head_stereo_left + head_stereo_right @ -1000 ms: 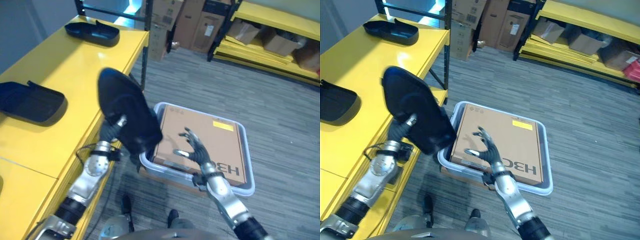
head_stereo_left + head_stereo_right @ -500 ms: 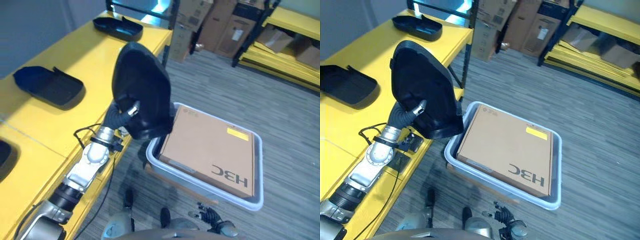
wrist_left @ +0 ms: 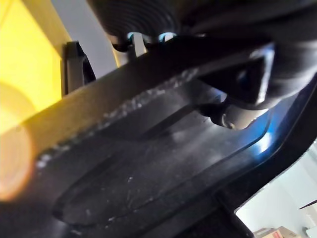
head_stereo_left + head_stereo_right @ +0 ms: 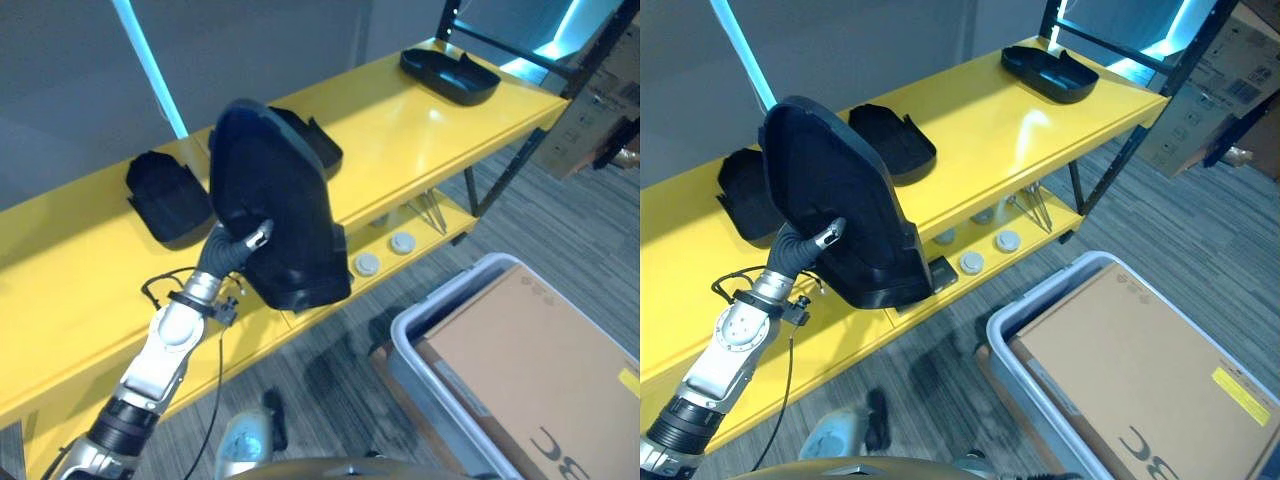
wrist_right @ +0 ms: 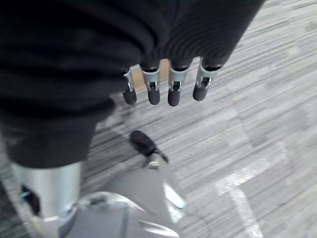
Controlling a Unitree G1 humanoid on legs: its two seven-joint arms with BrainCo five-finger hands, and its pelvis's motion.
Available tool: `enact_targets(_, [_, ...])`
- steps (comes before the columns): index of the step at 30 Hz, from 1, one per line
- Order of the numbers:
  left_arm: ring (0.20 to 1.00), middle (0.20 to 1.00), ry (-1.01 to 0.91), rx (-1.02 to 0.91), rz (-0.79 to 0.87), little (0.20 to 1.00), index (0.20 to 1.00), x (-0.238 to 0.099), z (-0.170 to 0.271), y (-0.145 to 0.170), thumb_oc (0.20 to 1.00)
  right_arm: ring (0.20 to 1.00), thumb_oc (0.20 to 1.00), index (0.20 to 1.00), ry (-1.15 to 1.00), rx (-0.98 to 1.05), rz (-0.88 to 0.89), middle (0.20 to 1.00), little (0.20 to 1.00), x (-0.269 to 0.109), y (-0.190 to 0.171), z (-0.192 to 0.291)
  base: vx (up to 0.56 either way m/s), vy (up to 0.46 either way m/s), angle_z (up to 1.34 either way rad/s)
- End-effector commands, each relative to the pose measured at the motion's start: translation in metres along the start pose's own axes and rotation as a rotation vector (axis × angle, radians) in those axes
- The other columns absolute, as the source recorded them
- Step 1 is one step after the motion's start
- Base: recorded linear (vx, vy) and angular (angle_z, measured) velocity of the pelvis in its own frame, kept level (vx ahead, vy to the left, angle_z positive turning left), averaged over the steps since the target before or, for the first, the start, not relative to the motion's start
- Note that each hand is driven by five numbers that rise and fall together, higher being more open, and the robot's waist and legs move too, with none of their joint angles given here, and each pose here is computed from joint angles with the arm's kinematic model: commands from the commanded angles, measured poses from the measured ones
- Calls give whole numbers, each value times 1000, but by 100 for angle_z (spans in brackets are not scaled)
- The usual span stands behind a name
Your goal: Move parts from the plastic box to the shelf.
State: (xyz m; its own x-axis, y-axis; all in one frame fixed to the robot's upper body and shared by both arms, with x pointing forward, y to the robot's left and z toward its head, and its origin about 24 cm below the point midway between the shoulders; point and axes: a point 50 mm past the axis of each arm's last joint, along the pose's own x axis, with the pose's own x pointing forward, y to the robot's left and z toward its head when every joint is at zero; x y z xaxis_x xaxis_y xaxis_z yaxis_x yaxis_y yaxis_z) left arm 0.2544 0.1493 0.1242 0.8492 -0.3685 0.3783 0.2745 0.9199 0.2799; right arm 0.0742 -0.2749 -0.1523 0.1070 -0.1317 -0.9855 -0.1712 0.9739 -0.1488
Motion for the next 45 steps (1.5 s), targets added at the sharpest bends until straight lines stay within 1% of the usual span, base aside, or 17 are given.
enact_targets(1, [200, 200, -217, 41, 63, 200, 200, 14, 38, 17, 200, 1000, 1000, 1000, 95, -20, 2, 1000, 1000, 1, 1, -6, -113, 321, 140])
enact_targets(6, [200, 200, -180, 27, 7, 200, 200, 12, 31, 6, 200, 1000, 1000, 1000, 92, -27, -6, 1000, 1000, 2, 3, -3, -79, 345, 162])
enact_targets(9, [200, 200, -191, 17, -41, 200, 200, 6, 34, -4, 200, 1000, 1000, 1000, -14, 19, 0, 1000, 1000, 0, 2, 27, -26, 447, 95])
enact_targets(14, [200, 200, -223, 16, -132, 200, 200, 6, 41, -1, 200, 1000, 1000, 1000, -138, 164, -38, 1000, 1000, 0, 12, 53, 20, 323, 42])
enact_targets(15, [200, 200, -234, 23, -144, 200, 200, 6, 44, 0, 200, 1000, 1000, 1000, -150, 168, -56, 1000, 1000, -1, 15, 59, 20, 251, 30])
enact_targets(17, [200, 200, -248, 27, -161, 200, 200, 10, 49, 2, 200, 1000, 1000, 1000, -176, 86, -156, 1000, 1000, -1, 17, 63, 5, 309, 27])
enact_targets(18, [200, 200, -254, -4, -166, 200, 200, 14, 51, 2, 200, 1000, 1000, 1000, -182, 101, -193, 1000, 1000, -1, 18, 63, -11, 210, 32])
enact_targets(22, [200, 200, -272, -42, -162, 200, 200, 20, 50, -6, 200, 1000, 1000, 1000, -177, 166, -221, 1000, 1000, -1, 16, 61, -46, 126, 36])
enact_targets(26, [200, 200, -257, -80, -113, 200, 200, 22, 47, -10, 200, 1000, 1000, 1000, -88, 205, -182, 1000, 1000, 3, 16, 38, 39, -23, 59])
enact_targets(29, [200, 200, -227, -26, -56, 200, 200, 24, 44, -3, 200, 1000, 1000, 1000, -2, 132, -119, 1000, 1000, 5, 21, 22, 36, -98, 6])
enact_targets(30, [200, 200, -231, -39, -33, 200, 200, 24, 45, 2, 200, 1000, 1000, 1000, -5, 75, -155, 1000, 1000, 5, 18, 16, -83, -30, 10])
enact_targets(31, [200, 200, -239, -17, -50, 200, 200, 24, 47, 5, 200, 1000, 1000, 1000, 93, -40, -89, 1000, 1000, 5, 18, 3, -131, -29, 11])
enact_targets(32, [200, 200, -242, 11, -75, 200, 200, 24, 48, 6, 200, 1000, 1000, 1000, 123, -78, -97, 1000, 1000, 5, 16, -4, -137, 17, 12])
enact_targets(33, [200, 200, -240, 19, -91, 200, 200, 23, 47, 8, 200, 1000, 1000, 1000, 160, -80, -104, 1000, 1000, 4, 14, -12, -99, 81, 21])
enact_targets(35, [200, 200, -225, 14, -86, 200, 200, 19, 45, 11, 200, 1000, 1000, 1000, 196, 35, -102, 1000, 1000, 3, 11, -24, -28, 225, 24])
enact_targets(39, [200, 200, -190, 8, -39, 200, 200, 15, 41, 10, 200, 1000, 1000, 1000, 164, 149, -85, 1000, 1000, 2, 4, -22, 31, 447, 29])
enact_targets(45, [200, 200, -85, 57, 38, 200, 200, 13, 27, 23, 200, 1000, 1000, 1000, 111, -6, -71, 1000, 1000, 0, -7, -3, -21, 613, -20])
